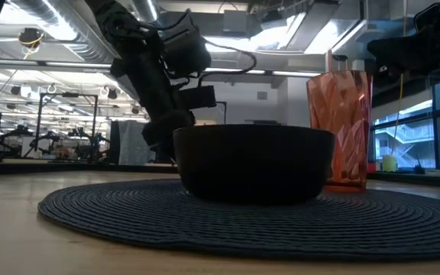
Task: Pick & Place Utensil
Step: Put the red fork into the black bowl on the blue mat
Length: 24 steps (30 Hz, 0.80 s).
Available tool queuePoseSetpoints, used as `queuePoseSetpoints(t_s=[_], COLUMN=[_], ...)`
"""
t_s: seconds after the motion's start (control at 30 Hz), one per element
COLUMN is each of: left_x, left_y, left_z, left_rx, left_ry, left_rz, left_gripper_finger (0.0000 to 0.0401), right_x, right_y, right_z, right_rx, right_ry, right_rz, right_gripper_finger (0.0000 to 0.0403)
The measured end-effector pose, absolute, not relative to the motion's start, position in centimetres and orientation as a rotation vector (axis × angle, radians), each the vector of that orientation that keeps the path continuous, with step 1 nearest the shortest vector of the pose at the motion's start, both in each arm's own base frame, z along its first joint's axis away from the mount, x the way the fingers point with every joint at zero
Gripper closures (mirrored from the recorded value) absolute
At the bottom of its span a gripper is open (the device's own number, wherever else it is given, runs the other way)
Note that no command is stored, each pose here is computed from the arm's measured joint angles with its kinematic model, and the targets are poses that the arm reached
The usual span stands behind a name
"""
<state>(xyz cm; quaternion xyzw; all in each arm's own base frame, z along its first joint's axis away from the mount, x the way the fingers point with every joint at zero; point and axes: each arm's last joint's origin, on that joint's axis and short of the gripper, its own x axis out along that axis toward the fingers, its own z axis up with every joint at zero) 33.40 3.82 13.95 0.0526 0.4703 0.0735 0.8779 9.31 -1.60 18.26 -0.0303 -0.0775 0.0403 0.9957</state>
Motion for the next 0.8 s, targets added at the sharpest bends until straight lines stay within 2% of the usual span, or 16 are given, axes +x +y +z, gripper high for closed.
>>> queuePoseSetpoints(t_s=[0.3,0.5,0.8], left_x=[33.4,33.8,33.7], left_y=[2.9,2.7,6.1], left_z=[14.1,15.6,16.8], left_rx=[0.176,0.195,0.168], left_ry=[0.982,0.877,0.795], left_rz=[0.145,0.146,0.147], left_gripper_finger=[0.0203,0.0203,0.0203], right_x=[9.3,9.3,9.3], right_y=[-1.6,-1.6,-1.6], right_z=[18.3,18.3,18.3], right_rx=[-0.06,-0.06,-0.059], right_ry=[-0.155,-0.157,-0.161], right_rz=[0.081,0.08,0.084], right_gripper_finger=[0.0379,0.0379,0.0379])
